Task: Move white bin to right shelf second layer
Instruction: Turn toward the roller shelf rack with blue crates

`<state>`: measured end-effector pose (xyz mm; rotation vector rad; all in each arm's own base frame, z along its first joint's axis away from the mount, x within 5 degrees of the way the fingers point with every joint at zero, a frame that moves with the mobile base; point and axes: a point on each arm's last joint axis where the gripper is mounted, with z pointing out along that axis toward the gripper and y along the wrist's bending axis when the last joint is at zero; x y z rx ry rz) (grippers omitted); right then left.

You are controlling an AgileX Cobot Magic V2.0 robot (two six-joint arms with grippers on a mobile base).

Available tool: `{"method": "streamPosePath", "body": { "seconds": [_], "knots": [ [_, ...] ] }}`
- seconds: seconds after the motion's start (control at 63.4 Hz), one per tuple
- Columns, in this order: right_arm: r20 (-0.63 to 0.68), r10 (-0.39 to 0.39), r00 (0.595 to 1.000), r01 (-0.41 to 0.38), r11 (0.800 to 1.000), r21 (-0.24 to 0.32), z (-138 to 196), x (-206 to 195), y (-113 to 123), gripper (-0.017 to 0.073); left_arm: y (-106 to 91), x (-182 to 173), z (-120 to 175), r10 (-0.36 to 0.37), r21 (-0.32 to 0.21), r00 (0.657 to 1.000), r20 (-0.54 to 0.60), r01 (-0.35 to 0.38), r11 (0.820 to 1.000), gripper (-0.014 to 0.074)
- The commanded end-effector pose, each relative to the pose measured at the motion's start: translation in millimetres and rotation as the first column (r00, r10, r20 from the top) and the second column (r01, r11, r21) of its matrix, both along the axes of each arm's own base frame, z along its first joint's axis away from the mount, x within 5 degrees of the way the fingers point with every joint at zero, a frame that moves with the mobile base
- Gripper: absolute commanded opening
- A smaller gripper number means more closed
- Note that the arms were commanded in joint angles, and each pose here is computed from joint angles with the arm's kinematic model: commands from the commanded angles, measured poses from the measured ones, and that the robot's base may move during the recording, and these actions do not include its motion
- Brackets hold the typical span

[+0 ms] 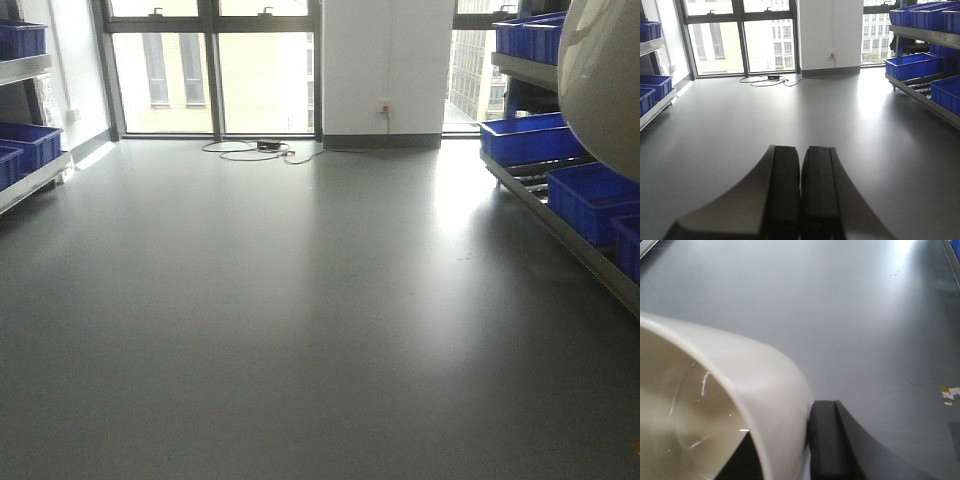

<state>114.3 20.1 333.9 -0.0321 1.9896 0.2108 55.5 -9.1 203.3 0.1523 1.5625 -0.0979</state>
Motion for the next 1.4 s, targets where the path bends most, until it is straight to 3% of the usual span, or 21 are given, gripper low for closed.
{"method": "streamPosePath", "body": {
  "seconds": [0.0,1.388],
  "knots": [
    [0.127,-0.011,0.992,0.007,1.000,0.025,19.4,2.0,-0.5,0.0057,0.2,0.3,-3.9,0.000,-0.019,0.998,0.060,0.001,1.000,0.0085],
    [0.126,-0.011,0.992,0.007,1.000,0.025,19.4,2.0,-0.5,0.0057,0.2,0.3,-3.9,0.000,-0.019,0.998,0.060,0.001,1.000,0.0085]
  ]
}}
